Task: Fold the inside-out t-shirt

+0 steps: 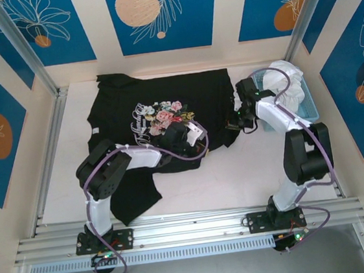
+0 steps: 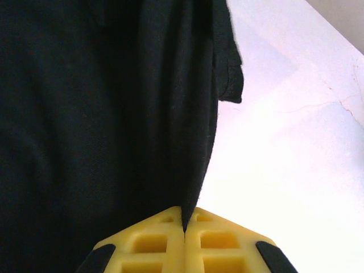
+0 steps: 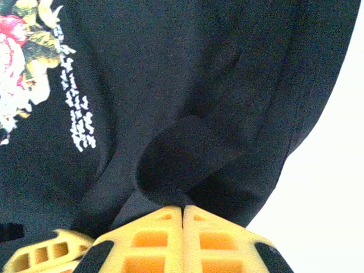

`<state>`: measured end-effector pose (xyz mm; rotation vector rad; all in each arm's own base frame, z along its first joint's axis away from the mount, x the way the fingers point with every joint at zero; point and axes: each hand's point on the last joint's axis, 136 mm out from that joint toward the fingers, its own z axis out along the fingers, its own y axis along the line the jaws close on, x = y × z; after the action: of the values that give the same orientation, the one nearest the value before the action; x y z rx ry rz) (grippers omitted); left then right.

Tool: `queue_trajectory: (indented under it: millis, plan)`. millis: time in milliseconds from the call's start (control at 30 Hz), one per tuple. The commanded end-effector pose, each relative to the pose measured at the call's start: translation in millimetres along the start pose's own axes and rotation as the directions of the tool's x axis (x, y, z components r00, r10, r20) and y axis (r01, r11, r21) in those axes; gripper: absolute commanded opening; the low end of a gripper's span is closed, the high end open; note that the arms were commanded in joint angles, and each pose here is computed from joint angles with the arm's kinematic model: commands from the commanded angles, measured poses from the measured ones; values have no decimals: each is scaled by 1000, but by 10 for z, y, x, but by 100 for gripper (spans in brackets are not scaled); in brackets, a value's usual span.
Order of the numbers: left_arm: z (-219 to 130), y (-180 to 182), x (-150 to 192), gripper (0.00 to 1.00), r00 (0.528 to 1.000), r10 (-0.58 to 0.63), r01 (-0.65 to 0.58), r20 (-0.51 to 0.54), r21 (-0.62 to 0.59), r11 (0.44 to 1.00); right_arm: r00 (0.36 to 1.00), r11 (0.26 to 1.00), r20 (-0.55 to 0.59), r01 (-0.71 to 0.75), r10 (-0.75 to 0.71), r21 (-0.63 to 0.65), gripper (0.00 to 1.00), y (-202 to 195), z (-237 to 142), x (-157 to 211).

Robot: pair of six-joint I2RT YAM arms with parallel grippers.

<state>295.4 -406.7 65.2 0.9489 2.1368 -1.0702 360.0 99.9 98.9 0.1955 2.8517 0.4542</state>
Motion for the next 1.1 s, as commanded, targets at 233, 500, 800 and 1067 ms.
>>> queue_trajectory:
  millis: [233,500,800,1067]
  plan:
    - [-78,141,-185,0,995,-86,88,43,-42,995,999,980,-39,13,-6,199,0,-424,23,-75]
    - [-37,174,-239,0,993,-109,111,47,-46,993,998,994,-49,-45,40,-96,8,-4,-65,180]
    - [-5,173,-240,0,993,-110,111,46,-36,993,990,975,-94,-123,107,-184,33,162,4,612]
    - [15,168,-234,0,993,-113,114,43,-26,993,985,974,-79,-167,156,-153,36,181,187,675]
